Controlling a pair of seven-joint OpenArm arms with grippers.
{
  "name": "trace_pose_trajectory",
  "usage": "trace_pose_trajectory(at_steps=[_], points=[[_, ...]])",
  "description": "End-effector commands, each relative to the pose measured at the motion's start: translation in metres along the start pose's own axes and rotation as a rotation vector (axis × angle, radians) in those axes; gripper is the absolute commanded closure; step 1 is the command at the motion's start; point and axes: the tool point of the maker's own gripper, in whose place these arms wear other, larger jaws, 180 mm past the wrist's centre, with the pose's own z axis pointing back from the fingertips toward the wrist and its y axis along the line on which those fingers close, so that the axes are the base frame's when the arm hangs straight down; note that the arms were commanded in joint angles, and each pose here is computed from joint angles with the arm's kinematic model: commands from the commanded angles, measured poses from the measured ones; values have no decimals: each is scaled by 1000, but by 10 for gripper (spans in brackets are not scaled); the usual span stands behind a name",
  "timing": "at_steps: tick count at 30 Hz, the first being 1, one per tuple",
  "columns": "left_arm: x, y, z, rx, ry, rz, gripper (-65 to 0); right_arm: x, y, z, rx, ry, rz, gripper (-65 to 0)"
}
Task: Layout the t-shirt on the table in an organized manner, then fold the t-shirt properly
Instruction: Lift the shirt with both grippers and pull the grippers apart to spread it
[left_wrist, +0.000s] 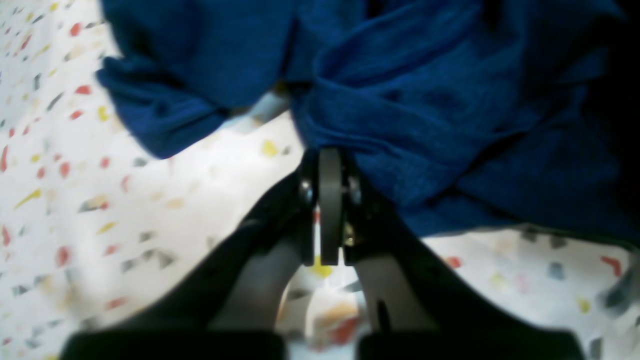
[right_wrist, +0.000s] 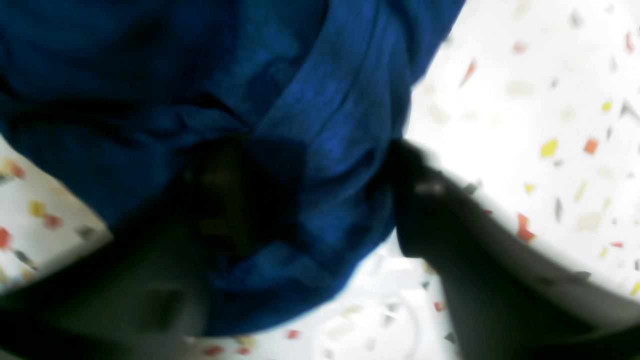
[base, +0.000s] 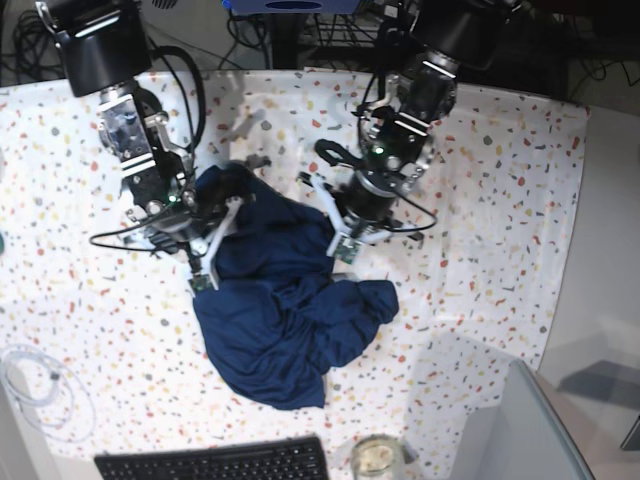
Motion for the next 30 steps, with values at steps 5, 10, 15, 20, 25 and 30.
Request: trace_pose_trajectory(at_steps=[5, 10, 15, 20, 25, 30], points=[[28, 76, 40, 177, -124, 0, 0, 12, -11, 36, -27, -107, 20, -38], [16, 103, 78, 234, -125, -49, 0, -2, 11, 72, 16, -107, 21, 0], [-19, 101, 113, 240, -38, -64, 0, -37, 20, 81, 34, 23, 17, 0], [-56, 103, 124, 234, 134, -78, 0, -54, 16, 81, 26, 110, 25, 0], [0, 135, 99, 290, 36, -99, 0, 12, -27, 74, -65, -38, 65, 0], [50, 126, 62, 227, 61, -134, 0, 40, -75, 63, -164, 20, 75, 0]])
